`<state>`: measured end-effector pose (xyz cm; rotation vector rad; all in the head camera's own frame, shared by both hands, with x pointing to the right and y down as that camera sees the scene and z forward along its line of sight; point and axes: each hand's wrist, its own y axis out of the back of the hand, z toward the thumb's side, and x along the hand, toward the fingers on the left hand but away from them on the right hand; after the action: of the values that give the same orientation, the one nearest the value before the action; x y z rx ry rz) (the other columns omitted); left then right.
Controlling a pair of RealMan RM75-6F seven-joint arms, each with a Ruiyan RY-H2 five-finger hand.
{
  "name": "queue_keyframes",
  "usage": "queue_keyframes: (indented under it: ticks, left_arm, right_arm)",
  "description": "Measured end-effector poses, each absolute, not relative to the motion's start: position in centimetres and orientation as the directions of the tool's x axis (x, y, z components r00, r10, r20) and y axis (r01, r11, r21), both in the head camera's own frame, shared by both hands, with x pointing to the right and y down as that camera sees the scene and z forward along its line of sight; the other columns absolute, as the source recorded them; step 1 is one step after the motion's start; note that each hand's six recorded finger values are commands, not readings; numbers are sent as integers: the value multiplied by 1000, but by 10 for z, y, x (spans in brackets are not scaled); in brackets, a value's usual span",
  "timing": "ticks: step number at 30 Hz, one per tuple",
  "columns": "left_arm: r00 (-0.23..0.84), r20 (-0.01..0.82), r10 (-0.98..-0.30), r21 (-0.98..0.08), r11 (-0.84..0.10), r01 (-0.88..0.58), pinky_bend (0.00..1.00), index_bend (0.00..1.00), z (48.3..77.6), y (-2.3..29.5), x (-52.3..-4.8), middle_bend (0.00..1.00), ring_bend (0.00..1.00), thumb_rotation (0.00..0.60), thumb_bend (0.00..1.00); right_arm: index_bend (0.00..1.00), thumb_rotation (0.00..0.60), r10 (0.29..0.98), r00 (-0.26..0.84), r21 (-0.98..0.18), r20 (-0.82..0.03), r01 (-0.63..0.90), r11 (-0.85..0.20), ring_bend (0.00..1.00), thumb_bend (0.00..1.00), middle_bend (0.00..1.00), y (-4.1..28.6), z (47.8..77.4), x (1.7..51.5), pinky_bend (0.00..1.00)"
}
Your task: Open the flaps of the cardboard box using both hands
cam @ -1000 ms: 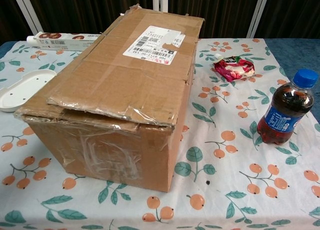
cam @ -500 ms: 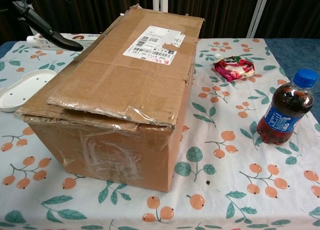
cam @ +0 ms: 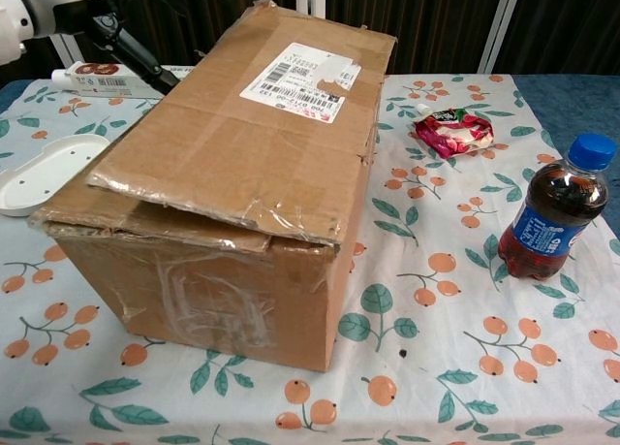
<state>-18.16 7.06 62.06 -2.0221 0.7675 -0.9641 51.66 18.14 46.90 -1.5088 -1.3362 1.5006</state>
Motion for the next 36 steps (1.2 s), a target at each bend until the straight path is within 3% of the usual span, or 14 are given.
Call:
queue_keyframes:
  ticks: [7, 15, 36]
  left_arm:
    - [544, 291, -787, -827, -493, -271, 168, 34, 604, 65, -169, 81, 81, 421, 0]
    - [507, 107, -855, -831, -357, -426, 166, 8, 566, 58, -151, 43, 70, 404, 0]
    - [570, 84, -817, -769, -416, -485, 166, 0, 550, 89, -53, 0, 70, 404, 0]
  right_arm:
    - [0, 600, 929, -169, -929, -330, 234, -288, 0, 141, 0, 184, 468, 522, 0]
    - [0, 600, 930, -171, -928, -326, 247, -280, 0, 141, 0, 187, 467, 527, 0]
    - [0, 600, 937, -191, -933, -293, 273, -236, 0, 140, 0, 198, 455, 546, 0]
